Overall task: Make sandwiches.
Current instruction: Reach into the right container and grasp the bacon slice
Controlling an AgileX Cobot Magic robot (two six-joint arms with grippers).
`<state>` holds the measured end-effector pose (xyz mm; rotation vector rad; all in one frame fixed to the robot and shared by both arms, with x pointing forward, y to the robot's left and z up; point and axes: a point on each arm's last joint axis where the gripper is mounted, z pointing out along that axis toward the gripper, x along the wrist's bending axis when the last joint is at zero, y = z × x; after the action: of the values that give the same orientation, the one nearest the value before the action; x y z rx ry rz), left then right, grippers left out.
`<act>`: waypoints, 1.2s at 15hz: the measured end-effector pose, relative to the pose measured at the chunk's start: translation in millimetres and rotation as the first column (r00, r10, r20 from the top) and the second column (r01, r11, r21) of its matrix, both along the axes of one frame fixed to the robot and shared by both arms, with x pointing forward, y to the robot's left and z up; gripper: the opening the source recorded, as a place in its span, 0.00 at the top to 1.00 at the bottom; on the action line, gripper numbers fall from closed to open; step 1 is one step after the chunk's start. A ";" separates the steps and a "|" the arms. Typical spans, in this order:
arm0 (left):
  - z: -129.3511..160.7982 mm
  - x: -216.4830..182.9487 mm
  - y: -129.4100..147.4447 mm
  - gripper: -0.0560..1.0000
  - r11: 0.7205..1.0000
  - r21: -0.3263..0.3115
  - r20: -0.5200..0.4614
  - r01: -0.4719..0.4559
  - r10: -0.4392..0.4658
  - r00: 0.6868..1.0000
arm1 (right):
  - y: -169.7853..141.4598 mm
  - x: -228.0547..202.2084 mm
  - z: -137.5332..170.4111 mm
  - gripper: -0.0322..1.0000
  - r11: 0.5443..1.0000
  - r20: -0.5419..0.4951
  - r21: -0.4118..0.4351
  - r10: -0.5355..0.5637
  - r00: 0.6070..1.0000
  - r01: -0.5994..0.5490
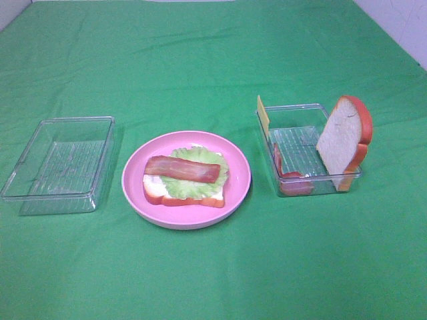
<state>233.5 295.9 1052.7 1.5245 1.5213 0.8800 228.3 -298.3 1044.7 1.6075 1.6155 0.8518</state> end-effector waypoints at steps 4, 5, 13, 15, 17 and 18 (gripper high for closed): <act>0.0 0.2 -0.2 0.04 0.999 0.000 0.000 -0.047 0.047 0.999 | 0.0 0.0 0.0 0.04 1.000 0.000 0.000 0.000 1.000 0.000; 0.0 0.2 -0.2 0.04 0.999 0.000 0.000 -0.047 0.047 0.999 | 0.0 0.7 0.1 0.04 1.000 -0.005 0.000 0.000 1.000 0.000; 0.1 0.2 -0.2 0.04 0.999 0.000 0.001 -0.047 0.047 0.999 | 6.7 111.9 66.7 0.04 0.993 -0.496 0.108 0.088 0.864 -0.039; 0.1 0.2 -0.2 0.04 0.999 0.000 0.001 -0.047 0.047 0.999 | 5.7 152.5 70.0 0.04 0.993 -0.576 0.111 0.093 0.812 -0.035; 0.1 0.2 -0.2 0.04 0.999 0.000 0.001 -0.047 0.047 0.999 | 5.0 180.9 68.9 0.04 0.993 -0.621 0.114 0.094 0.779 -0.029; 0.1 0.2 -0.2 0.04 0.999 0.000 0.001 -0.047 0.047 0.999 | 4.8 197.1 67.5 0.04 0.993 -0.642 0.117 0.098 0.761 -0.029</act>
<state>233.7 295.6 1052.8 1.4934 1.5621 0.9075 425.3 -293.5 1112.2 2.0773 2.1309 0.4139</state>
